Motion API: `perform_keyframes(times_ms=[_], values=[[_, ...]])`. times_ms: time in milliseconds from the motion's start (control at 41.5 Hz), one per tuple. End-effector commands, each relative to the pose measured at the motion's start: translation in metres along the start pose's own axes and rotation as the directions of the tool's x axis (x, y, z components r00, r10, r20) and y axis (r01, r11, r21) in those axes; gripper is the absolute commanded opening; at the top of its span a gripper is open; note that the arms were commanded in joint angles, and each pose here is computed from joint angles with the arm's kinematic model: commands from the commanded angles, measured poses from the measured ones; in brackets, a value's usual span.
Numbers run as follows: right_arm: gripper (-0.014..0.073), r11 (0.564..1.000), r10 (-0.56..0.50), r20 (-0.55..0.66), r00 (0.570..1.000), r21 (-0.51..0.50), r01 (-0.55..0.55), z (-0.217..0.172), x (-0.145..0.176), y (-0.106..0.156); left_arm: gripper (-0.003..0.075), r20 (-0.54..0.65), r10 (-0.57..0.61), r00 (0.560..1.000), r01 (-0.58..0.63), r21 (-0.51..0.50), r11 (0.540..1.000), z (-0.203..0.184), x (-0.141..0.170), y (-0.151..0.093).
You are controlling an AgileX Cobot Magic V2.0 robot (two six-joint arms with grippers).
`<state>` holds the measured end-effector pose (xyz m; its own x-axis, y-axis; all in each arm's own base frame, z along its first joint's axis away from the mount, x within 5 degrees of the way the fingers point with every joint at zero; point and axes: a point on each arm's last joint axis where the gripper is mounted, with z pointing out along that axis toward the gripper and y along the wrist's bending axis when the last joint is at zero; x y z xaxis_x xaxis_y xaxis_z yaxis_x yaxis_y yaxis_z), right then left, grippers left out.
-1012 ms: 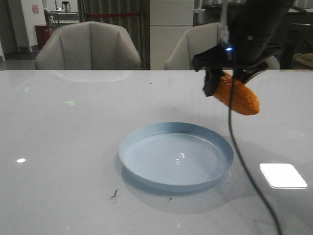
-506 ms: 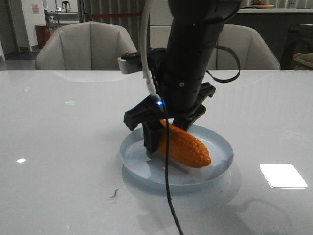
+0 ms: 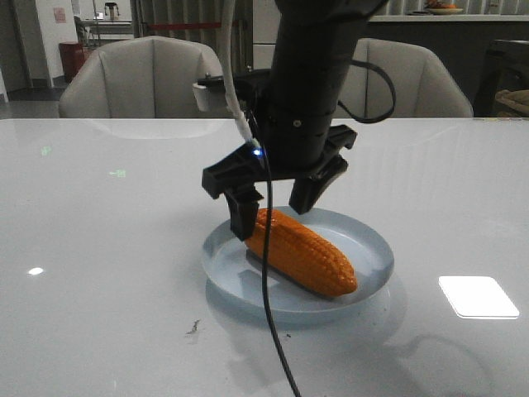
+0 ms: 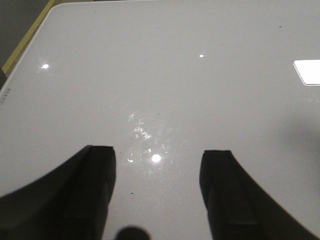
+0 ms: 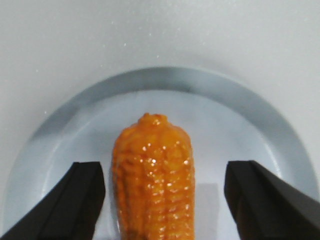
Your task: Place corn on plate with both arms
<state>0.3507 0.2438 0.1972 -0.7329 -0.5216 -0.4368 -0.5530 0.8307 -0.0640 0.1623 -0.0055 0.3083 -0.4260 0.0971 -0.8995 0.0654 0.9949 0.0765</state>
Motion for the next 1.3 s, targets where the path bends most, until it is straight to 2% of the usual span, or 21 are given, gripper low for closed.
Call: perform_keyframes(times_ms=[0,145,289,410,530,675,916,1108,1277], values=[[0.0605,0.999,0.049,0.190,0.981,0.010,-0.052,-0.062,-0.029,-0.017,0.0442,0.116,-0.008,0.993,0.009,-0.008,1.000,-0.006,-0.017,0.001],[0.0605,0.991,0.118,0.307,0.944,0.026,-0.132,-0.120,-0.032,-0.044,0.0442,0.115,-0.006,0.993,0.007,-0.009,1.000,-0.006,-0.017,0.002],[0.0605,0.973,0.180,0.408,0.895,0.063,-0.224,-0.188,-0.018,-0.079,0.0442,0.115,-0.006,0.993,0.007,-0.009,1.000,-0.006,-0.017,0.002],[0.0605,0.948,0.223,0.497,0.839,0.092,-0.306,-0.240,0.008,-0.104,0.0442,0.115,-0.006,0.993,0.007,-0.009,1.000,-0.006,-0.017,0.002],[0.0605,0.915,0.271,0.535,0.800,0.115,-0.387,-0.265,0.048,-0.119,0.0442,0.115,-0.006,0.993,0.007,-0.009,1.000,-0.006,-0.017,0.002],[0.0605,0.868,0.326,0.530,0.783,0.161,-0.470,-0.271,0.105,-0.126,0.0442,0.111,-0.006,0.994,0.007,-0.008,1.000,-0.005,-0.017,0.001],[0.0605,0.809,0.367,0.584,0.724,0.183,-0.558,-0.284,0.179,-0.112,0.0442,0.092,-0.006,0.996,0.007,-0.007,1.000,0.000,-0.015,0.001],[0.0605,0.805,0.377,0.572,0.728,0.187,-0.564,-0.274,0.206,-0.099,0.0442,0.085,-0.006,0.996,0.007,-0.006,1.000,0.002,-0.015,0.001],[0.0605,0.804,0.392,0.552,0.736,0.183,-0.566,-0.268,0.213,-0.096,0.0441,0.085,-0.006,0.996,0.007,-0.006,1.000,0.002,-0.015,0.001]])
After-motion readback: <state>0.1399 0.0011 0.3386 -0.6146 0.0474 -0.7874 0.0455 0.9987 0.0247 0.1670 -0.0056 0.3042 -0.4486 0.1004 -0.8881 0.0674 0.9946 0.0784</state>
